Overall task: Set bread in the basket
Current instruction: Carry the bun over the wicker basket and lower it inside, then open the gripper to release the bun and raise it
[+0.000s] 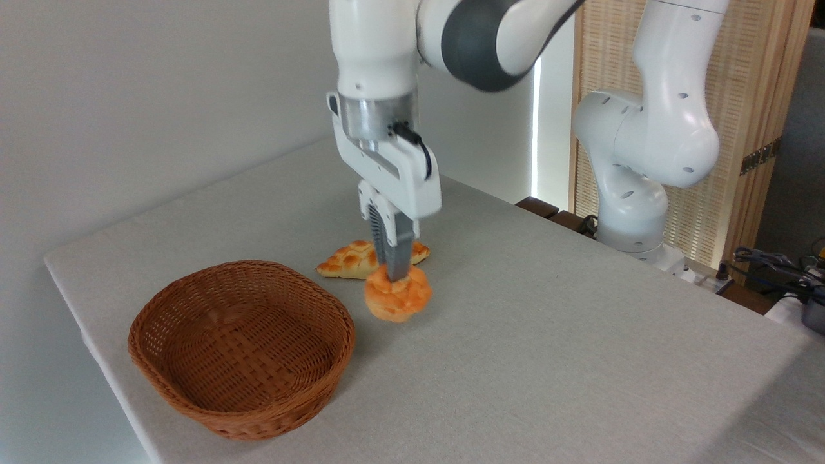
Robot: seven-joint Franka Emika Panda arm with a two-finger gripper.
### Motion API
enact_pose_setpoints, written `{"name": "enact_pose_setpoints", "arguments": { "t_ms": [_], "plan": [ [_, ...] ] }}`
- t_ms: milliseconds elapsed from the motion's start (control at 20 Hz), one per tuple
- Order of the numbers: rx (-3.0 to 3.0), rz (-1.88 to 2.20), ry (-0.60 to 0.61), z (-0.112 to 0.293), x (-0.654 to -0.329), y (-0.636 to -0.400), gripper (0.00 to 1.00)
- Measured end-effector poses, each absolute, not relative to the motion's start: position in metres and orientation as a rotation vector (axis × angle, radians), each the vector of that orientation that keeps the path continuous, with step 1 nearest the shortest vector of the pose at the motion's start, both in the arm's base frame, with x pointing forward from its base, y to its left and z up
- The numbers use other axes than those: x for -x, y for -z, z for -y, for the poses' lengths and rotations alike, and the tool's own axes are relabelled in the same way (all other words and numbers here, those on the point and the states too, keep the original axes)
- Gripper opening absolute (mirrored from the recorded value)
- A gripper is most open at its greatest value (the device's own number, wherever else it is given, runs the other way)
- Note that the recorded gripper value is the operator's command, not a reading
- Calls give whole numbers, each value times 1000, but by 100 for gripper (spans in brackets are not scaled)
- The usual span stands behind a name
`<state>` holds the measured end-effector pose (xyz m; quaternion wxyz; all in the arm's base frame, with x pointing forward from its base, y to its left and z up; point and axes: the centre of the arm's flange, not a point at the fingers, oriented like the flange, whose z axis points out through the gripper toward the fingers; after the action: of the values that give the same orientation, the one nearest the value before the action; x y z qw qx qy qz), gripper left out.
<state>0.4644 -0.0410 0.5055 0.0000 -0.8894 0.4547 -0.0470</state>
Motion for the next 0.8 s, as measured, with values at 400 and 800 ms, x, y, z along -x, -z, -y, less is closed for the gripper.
{"name": "enact_pose_setpoints", "arguments": {
  "t_ms": [400, 800],
  "plan": [
    [2780, -1382, 340, 50, -532, -553, 6],
    [2712, -1423, 397, 82, -586, -487, 100]
  ]
}}
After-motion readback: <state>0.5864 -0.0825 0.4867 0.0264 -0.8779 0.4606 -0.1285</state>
